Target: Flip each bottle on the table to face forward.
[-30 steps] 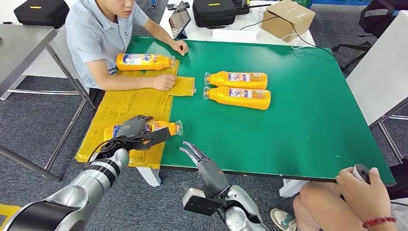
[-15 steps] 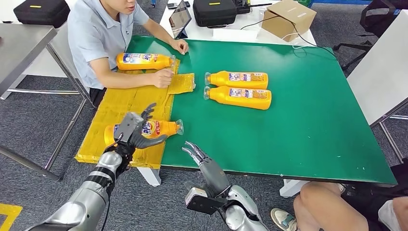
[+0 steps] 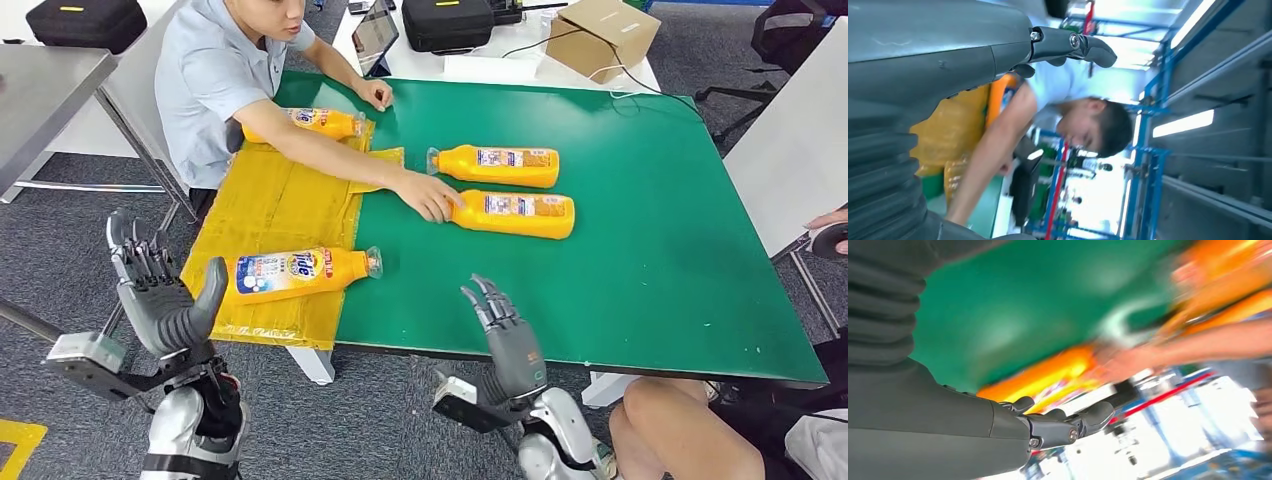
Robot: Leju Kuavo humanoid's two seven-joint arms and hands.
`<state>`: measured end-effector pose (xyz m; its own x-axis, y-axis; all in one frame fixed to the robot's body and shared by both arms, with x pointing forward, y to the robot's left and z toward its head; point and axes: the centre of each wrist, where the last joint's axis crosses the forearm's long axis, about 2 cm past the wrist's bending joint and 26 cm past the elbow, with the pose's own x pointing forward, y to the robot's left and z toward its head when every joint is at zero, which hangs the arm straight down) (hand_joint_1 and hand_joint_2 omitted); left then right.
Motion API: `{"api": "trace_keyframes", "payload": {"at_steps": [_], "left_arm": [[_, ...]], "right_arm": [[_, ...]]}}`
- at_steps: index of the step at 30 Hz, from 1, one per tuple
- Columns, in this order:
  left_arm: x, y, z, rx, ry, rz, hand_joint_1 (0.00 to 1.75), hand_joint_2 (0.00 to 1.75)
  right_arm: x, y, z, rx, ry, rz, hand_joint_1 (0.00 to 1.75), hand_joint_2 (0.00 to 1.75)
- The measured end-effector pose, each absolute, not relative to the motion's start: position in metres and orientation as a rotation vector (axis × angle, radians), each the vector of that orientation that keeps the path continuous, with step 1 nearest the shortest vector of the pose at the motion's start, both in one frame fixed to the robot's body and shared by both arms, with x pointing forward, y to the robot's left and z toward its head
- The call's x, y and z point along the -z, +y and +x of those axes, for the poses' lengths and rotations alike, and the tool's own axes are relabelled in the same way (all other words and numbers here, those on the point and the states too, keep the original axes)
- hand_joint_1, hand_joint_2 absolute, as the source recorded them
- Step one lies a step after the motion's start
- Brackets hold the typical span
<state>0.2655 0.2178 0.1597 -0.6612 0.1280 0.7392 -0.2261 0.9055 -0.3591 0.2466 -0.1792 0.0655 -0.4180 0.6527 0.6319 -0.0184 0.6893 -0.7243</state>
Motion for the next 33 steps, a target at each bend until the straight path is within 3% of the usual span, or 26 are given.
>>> {"api": "trace_keyframes", "payload": {"at_steps": [11,28,30,32,33], "left_arm": [[-0.174,0.188,0.239,-0.450,-2.300,0.093,0.00,1.75],[-0.174,0.170,0.249,-0.360,-2.198,-0.017,0.00,1.75],[-0.173,0.170,0.249,-0.346,-2.190,-0.016,0.00,1.75],[-0.173,0.169,0.250,-0.336,-2.185,-0.020,0.00,1.75],[-0.173,0.169,0.250,-0.332,-2.182,-0.023,0.00,1.75]], "right_arm": [[-0.072,-0.261,0.304,-0.846,-1.683,-0.819,0.00,1.75],[-0.063,-0.271,0.360,-0.977,-1.283,-0.782,0.01,1.75],[-0.067,-0.271,0.367,-1.004,-1.232,-0.787,0.77,1.75],[-0.070,-0.270,0.372,-1.029,-1.198,-0.788,1.63,1.75],[-0.070,-0.270,0.374,-1.041,-1.186,-0.787,1.71,1.75]]}}
